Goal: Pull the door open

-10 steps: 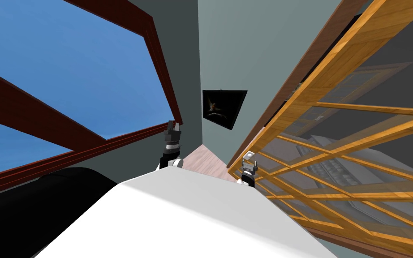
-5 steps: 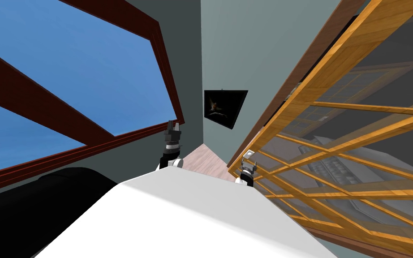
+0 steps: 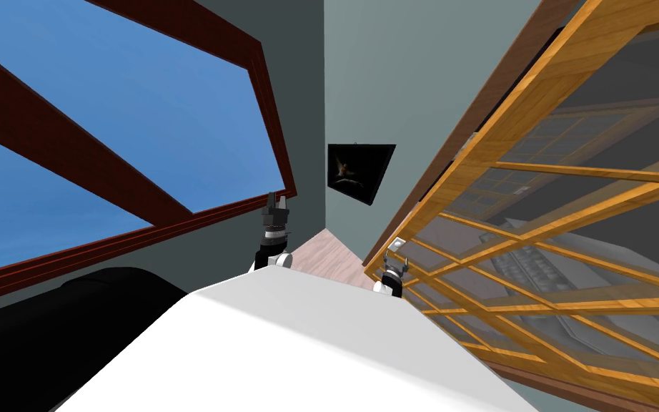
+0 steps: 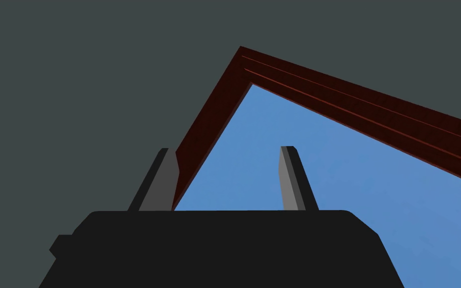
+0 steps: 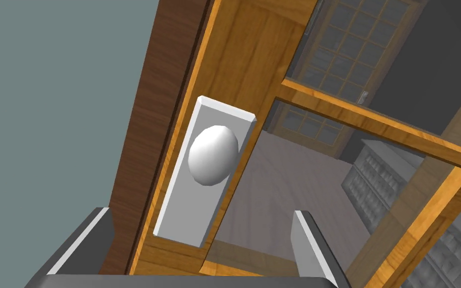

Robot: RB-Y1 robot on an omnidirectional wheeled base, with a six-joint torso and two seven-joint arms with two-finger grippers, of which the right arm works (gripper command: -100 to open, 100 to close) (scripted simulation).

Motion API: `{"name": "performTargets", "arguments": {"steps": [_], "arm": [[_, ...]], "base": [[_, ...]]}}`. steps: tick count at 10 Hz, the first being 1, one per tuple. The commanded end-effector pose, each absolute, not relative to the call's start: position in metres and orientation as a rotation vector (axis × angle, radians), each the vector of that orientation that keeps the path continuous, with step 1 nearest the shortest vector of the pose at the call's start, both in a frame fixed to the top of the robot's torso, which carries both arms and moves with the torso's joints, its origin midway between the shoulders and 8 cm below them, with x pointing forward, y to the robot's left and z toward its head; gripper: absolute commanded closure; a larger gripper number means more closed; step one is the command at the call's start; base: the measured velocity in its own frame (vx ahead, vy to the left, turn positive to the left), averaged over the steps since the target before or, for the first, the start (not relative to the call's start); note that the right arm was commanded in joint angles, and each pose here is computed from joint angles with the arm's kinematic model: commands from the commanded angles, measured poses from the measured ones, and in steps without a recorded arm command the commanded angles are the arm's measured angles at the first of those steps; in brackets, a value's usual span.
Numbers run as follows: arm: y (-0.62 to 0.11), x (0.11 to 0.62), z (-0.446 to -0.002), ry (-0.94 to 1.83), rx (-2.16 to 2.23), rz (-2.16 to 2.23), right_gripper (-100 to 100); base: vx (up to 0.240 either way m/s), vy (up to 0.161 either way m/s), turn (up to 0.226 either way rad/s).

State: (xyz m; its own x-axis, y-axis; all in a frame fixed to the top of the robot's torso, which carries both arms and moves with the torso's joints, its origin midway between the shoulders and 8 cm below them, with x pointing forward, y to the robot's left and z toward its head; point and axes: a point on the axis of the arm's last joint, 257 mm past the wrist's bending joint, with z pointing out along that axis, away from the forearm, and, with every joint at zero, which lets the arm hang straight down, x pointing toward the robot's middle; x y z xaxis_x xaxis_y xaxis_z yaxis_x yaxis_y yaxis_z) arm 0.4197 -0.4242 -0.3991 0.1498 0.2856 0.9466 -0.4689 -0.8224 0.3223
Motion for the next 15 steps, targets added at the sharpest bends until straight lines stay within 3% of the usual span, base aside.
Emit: {"name": "performTargets", "arguments": {"steps": [1, 10, 15], "arm": [[-0.423, 0.421, -0.399, -0.242, 1.879, 1.766, -100], [-0.416, 0.427, -0.4, -0.499, 1.908, 1.892, -100], [-0.458, 0.404, -0.402, -0.517, 1.898, 1.886, -100]], "base": [[-0.049, -0.002, 0.041], [-0.055, -0.005, 0.031], [0.132, -0.004, 0.026]]}}
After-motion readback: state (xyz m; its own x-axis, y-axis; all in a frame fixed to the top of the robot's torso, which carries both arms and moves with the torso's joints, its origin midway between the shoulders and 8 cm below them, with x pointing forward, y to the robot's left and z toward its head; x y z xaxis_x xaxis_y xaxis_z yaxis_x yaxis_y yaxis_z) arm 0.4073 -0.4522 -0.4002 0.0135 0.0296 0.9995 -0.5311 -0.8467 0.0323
